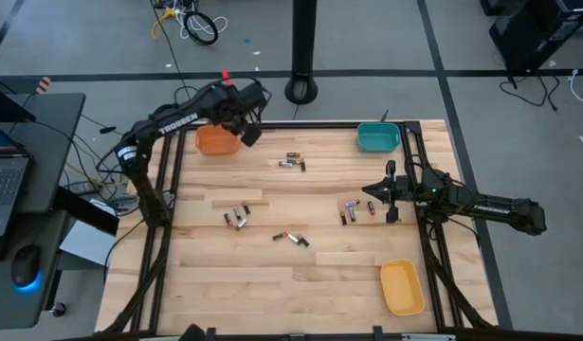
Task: Sort batteries
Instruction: Put the black-orange battery into the orange bin
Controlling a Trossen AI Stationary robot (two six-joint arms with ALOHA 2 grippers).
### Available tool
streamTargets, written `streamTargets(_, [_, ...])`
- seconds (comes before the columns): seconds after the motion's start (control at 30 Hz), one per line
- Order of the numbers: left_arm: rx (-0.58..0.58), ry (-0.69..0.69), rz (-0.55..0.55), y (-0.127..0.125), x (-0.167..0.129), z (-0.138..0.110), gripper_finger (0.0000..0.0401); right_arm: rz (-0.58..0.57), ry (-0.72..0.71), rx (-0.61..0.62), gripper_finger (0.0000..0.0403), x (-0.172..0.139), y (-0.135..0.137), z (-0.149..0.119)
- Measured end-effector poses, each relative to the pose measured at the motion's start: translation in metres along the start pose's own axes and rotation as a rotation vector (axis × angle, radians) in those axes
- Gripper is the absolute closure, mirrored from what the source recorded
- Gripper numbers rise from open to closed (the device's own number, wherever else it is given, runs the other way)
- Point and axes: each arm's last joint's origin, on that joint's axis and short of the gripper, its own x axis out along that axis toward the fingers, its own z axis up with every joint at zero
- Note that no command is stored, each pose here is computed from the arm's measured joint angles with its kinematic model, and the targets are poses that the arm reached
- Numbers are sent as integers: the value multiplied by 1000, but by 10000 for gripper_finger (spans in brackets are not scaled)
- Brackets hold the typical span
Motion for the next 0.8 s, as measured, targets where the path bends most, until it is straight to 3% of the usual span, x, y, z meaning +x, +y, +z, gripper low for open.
streamTargets(0.37, [-32, -54, -42, -1, 48, -16, 357, 0, 0, 0, 373, 0, 0, 0])
streamTargets(0.63, [-262, -84, -129, 30, 90, -56, 357, 0, 0, 0, 373, 0, 0, 0])
streamTargets(0.8, [-324, -50, -114, 39, 120, -76, 357, 0, 0, 0, 373, 0, 0, 0])
